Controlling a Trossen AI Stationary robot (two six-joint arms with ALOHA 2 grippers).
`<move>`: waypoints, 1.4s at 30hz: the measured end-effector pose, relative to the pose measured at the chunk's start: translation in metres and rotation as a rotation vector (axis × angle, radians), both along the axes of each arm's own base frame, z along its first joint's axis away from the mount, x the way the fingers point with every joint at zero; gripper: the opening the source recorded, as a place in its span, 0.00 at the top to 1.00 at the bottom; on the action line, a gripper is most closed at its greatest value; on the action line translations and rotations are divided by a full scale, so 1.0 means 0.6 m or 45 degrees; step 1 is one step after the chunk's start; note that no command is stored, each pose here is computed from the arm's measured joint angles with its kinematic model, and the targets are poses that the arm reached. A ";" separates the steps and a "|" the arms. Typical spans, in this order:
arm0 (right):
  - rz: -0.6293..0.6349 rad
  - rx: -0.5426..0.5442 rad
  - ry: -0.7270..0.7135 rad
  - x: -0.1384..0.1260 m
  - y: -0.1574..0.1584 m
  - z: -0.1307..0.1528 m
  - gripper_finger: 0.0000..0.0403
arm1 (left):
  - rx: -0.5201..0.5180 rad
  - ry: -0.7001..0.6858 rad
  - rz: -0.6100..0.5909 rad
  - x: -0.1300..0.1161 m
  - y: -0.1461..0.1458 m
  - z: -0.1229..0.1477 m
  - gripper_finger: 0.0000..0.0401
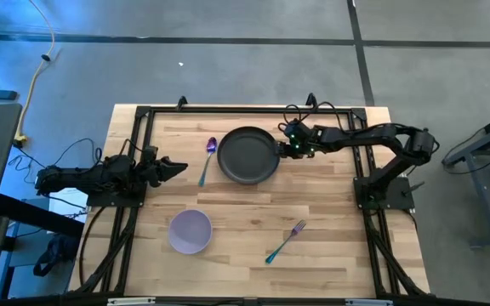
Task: Set table place
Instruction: Move the black plate to the center
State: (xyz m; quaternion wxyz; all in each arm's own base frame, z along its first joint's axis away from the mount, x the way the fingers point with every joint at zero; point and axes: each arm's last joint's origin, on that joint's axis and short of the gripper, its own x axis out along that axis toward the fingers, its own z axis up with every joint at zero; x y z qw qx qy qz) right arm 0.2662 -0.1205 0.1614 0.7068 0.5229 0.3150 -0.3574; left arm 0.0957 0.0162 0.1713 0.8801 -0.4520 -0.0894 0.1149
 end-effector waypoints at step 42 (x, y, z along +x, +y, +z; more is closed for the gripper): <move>0.384 -0.464 -0.116 -0.087 0.083 0.158 0.60 | -0.034 0.025 -0.218 0.002 -0.008 -0.004 0.61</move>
